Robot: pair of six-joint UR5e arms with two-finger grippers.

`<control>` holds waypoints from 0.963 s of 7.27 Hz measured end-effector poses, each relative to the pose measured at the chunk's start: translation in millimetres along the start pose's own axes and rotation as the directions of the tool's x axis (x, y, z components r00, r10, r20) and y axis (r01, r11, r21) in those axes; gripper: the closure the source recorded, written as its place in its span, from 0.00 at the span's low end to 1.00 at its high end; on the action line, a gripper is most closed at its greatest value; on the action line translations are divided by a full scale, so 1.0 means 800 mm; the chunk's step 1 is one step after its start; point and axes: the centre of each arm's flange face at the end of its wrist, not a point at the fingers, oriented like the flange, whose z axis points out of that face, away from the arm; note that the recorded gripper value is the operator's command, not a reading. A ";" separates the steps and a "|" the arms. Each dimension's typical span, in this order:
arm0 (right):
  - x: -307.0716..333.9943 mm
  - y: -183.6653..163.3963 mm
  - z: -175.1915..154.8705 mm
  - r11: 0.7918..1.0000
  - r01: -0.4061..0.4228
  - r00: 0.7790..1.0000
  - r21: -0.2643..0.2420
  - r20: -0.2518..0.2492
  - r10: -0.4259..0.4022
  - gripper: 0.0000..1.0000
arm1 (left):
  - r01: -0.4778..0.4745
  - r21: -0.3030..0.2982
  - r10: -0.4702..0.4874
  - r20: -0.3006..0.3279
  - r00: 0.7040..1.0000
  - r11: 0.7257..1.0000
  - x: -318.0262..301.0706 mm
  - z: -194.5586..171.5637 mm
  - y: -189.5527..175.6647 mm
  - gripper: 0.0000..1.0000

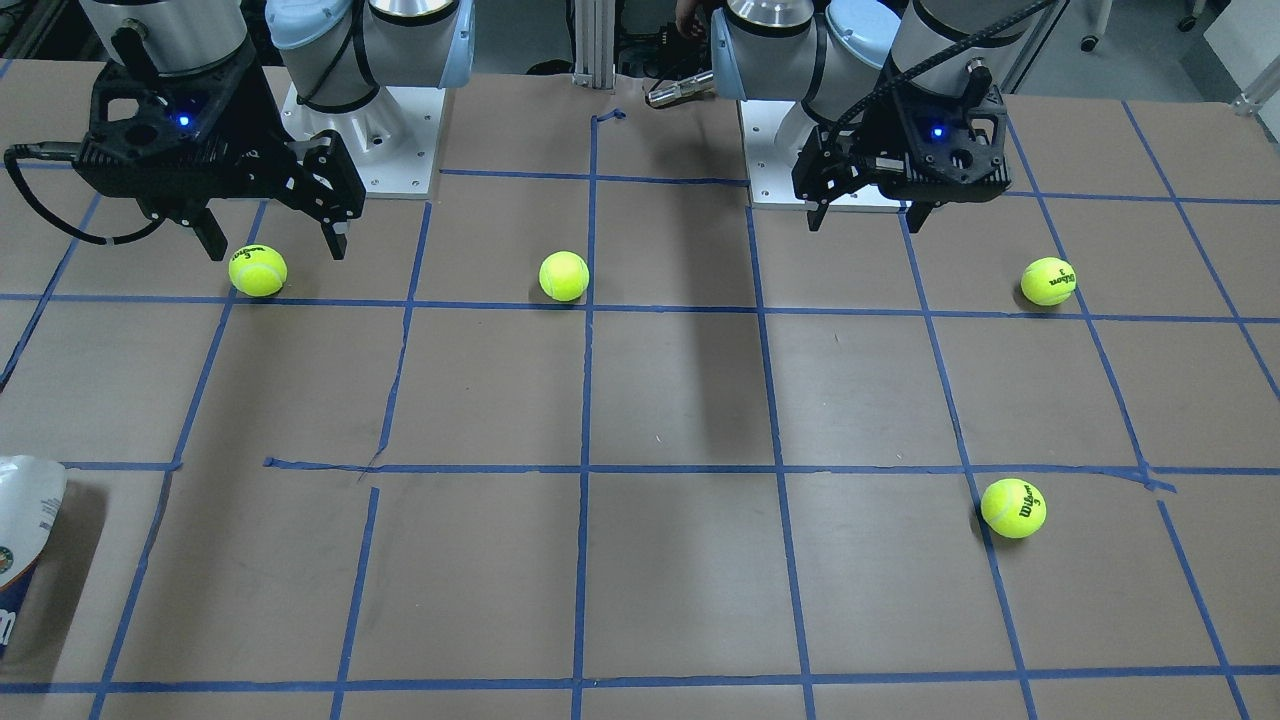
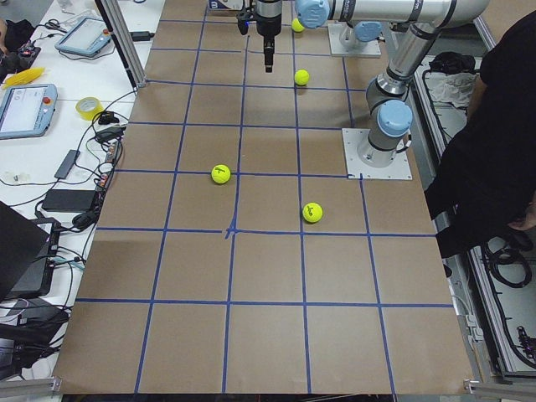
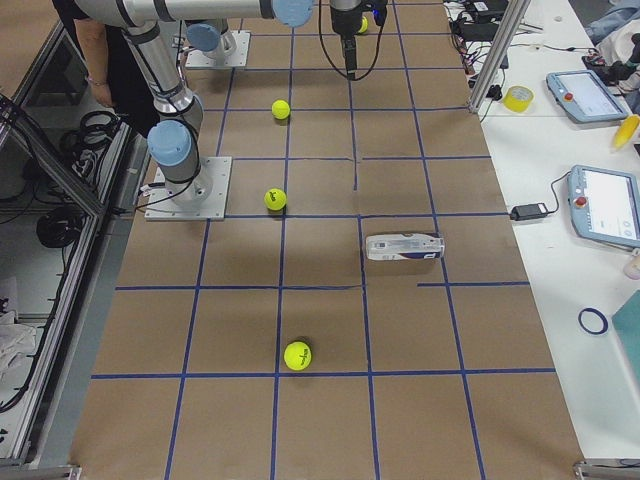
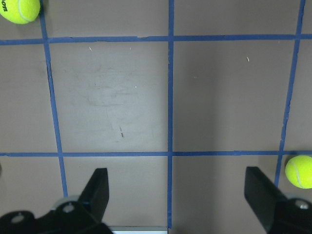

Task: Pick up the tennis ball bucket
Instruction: 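Move the right gripper toward the white tennis ball can lying far away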

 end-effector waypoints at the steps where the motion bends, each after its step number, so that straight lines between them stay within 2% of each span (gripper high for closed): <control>1: 0.001 0.000 0.001 1.000 0.001 1.000 -0.002 -0.002 -0.001 0.00 | 0.000 -0.002 0.000 0.000 1.000 1.000 0.000 0.001 0.000 0.00; 7: 0.010 -0.015 0.037 0.998 -0.019 1.000 -0.065 -0.002 0.019 0.00 | 0.000 -0.002 0.000 0.000 1.000 1.000 0.000 0.002 0.002 0.00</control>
